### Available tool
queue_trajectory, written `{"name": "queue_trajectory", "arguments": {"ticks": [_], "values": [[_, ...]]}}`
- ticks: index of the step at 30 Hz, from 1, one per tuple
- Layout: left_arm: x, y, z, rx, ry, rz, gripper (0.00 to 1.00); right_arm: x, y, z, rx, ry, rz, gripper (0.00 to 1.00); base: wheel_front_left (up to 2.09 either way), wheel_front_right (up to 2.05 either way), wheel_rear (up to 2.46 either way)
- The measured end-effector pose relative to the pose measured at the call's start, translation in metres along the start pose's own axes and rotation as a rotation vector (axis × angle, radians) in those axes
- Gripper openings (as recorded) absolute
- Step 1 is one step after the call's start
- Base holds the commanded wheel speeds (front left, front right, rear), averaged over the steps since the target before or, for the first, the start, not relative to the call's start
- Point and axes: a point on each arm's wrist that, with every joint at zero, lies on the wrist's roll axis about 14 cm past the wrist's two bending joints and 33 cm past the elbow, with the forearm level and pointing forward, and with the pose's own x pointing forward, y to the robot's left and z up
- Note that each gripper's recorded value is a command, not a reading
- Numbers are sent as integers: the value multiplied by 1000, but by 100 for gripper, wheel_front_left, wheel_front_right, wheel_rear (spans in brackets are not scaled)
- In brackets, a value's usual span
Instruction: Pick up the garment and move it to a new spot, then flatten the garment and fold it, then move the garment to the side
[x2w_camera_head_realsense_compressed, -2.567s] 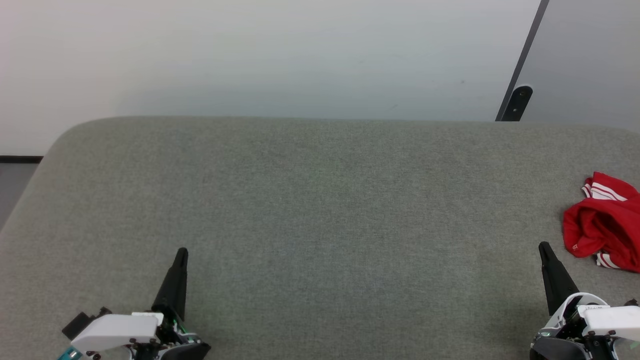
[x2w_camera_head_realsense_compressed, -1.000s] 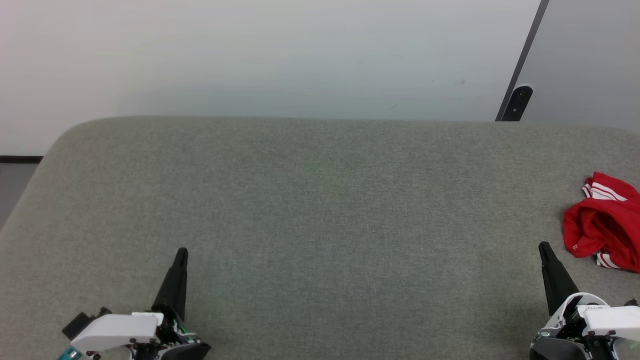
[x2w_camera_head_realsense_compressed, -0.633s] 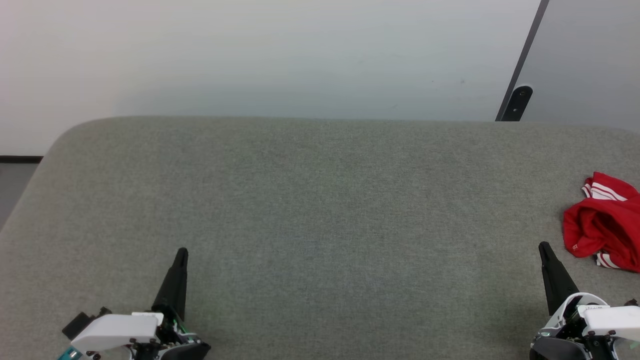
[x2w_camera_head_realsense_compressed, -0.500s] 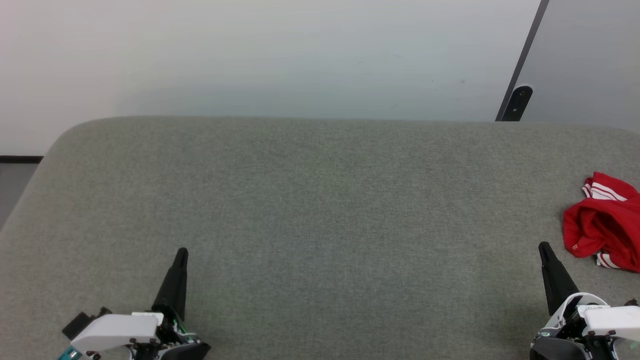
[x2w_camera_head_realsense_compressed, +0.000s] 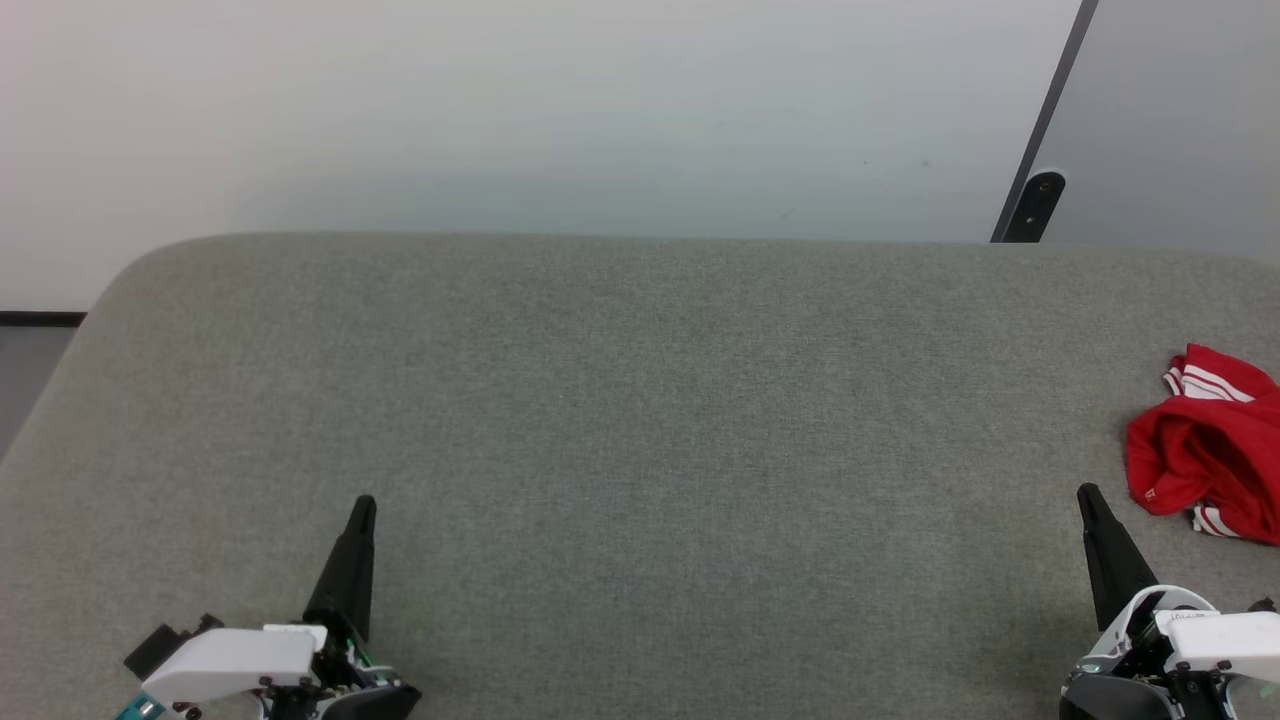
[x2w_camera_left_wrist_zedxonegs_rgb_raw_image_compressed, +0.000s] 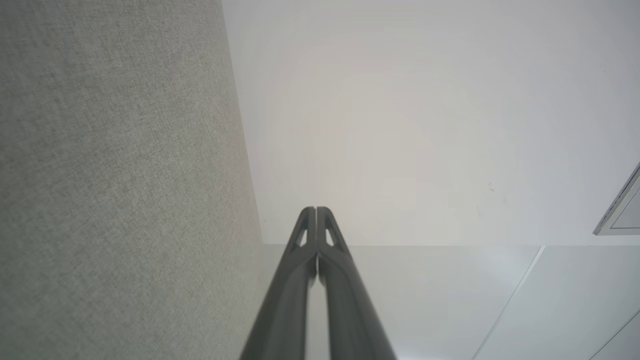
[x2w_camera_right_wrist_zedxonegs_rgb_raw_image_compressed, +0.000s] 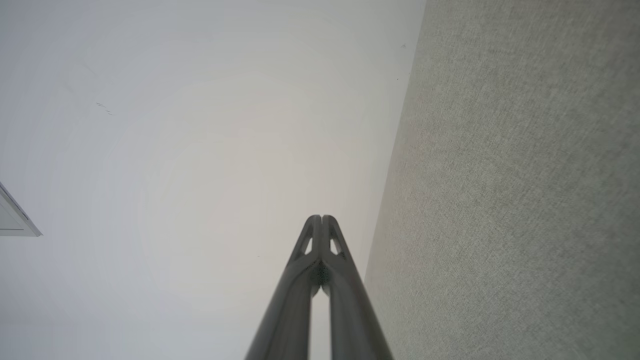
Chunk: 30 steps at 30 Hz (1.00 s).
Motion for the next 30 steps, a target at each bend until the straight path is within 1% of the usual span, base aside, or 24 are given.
{"name": "queue_trajectory", "arguments": {"ticks": [30], "values": [[0, 0, 0, 0, 0, 0, 0, 0, 0, 0, 0, 0, 0, 0, 0, 0, 0]]}}
